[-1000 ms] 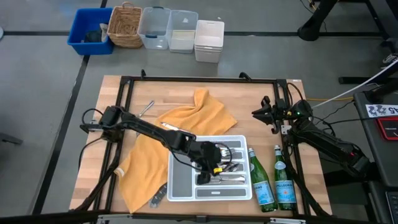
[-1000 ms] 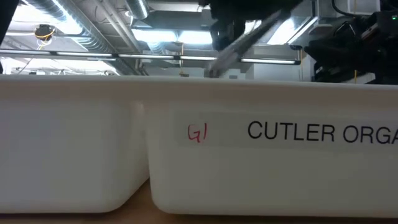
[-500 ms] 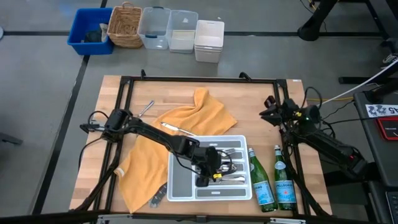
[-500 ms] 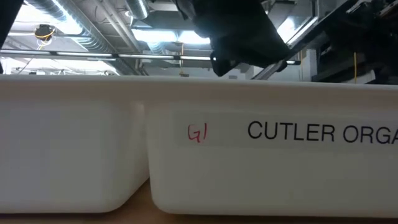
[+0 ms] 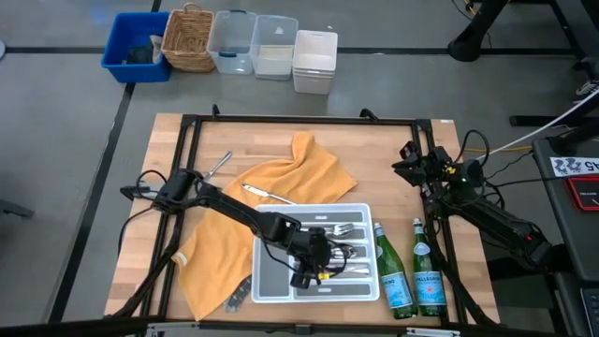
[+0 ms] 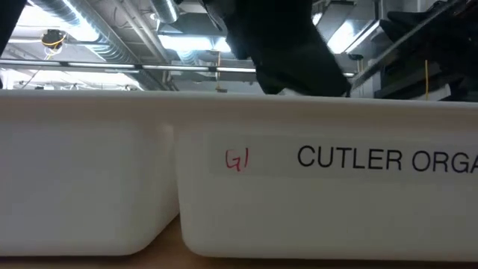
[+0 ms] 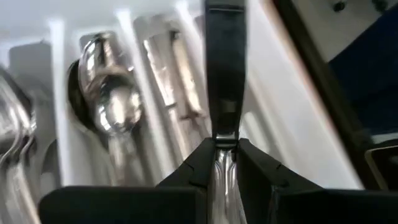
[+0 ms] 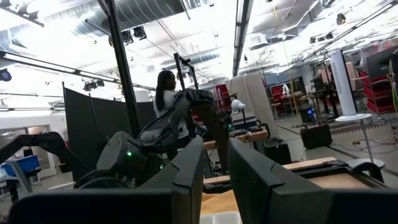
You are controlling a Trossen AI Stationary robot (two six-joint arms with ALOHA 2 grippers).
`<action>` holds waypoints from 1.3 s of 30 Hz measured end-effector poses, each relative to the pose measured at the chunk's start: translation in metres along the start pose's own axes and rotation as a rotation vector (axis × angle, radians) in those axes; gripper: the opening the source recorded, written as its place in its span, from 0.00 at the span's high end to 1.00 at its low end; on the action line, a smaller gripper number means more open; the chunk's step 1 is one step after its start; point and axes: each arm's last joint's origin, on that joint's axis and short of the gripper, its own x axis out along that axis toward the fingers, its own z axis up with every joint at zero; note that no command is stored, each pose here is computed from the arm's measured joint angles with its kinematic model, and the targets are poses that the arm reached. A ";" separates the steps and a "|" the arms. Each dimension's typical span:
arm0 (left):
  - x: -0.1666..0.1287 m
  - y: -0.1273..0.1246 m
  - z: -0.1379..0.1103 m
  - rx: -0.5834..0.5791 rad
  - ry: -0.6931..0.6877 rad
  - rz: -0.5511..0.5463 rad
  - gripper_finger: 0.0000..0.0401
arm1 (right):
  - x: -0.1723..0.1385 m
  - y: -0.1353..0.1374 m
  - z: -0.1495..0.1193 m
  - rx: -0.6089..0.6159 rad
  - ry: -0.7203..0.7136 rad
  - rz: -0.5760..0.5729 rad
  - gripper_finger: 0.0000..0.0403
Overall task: Sort silverware
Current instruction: Put the silver table knife into the white silverware tray
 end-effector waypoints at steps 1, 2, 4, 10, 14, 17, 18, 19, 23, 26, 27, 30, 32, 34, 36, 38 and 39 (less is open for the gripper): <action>0.001 0.001 -0.001 0.000 0.004 0.008 0.89 | 0.000 0.000 0.000 0.001 0.000 -0.001 0.81; 0.001 0.002 -0.001 -0.003 0.004 0.017 0.89 | 0.000 0.000 0.000 0.001 -0.001 -0.001 0.81; 0.001 0.006 -0.001 -0.011 0.007 0.035 0.89 | 0.000 0.000 0.000 0.004 0.001 0.005 0.81; 0.001 0.012 -0.001 -0.085 0.002 0.052 0.89 | 0.006 0.005 -0.003 0.024 -0.017 0.048 0.81; 0.002 0.012 -0.001 -0.086 0.001 0.049 0.89 | 0.012 0.012 -0.005 0.004 -0.067 0.062 0.81; 0.002 0.012 -0.001 -0.094 -0.001 0.049 0.89 | 0.017 0.017 -0.008 -0.008 -0.091 0.077 0.81; 0.002 0.012 -0.001 -0.101 0.000 0.049 0.89 | 0.019 0.019 -0.010 -0.007 -0.088 0.083 0.81; 0.002 0.012 -0.001 -0.109 0.000 0.049 0.89 | 0.020 0.020 -0.012 -0.004 -0.080 0.084 0.81; 0.002 0.012 -0.001 -0.118 -0.001 0.049 0.89 | 0.026 0.026 -0.023 0.045 -0.033 0.083 0.81; 0.002 0.012 -0.001 -0.116 -0.003 0.049 0.89 | 0.030 0.032 -0.031 0.077 0.010 0.072 0.81; 0.002 0.011 -0.001 -0.116 -0.003 0.048 0.89 | 0.031 0.034 -0.034 0.083 0.024 0.059 0.81; 0.002 0.011 -0.001 -0.110 -0.003 0.048 0.89 | 0.032 0.040 -0.035 0.059 0.012 0.054 0.81; 0.002 0.011 -0.001 -0.113 -0.002 0.047 0.89 | 0.033 0.043 -0.032 0.047 -0.008 0.068 0.81; 0.002 0.011 -0.001 -0.133 -0.001 0.048 0.89 | 0.035 0.045 -0.031 0.045 0.010 0.080 0.81; 0.002 0.011 -0.001 -0.152 0.002 0.050 0.88 | 0.038 0.047 -0.023 0.039 -0.008 0.103 0.81; 0.002 0.011 -0.002 -0.166 0.005 0.051 0.85 | 0.039 0.049 -0.017 0.031 -0.027 0.116 0.81; 0.002 0.011 -0.002 -0.170 0.011 0.050 0.82 | 0.040 0.050 -0.014 0.021 -0.039 0.120 0.81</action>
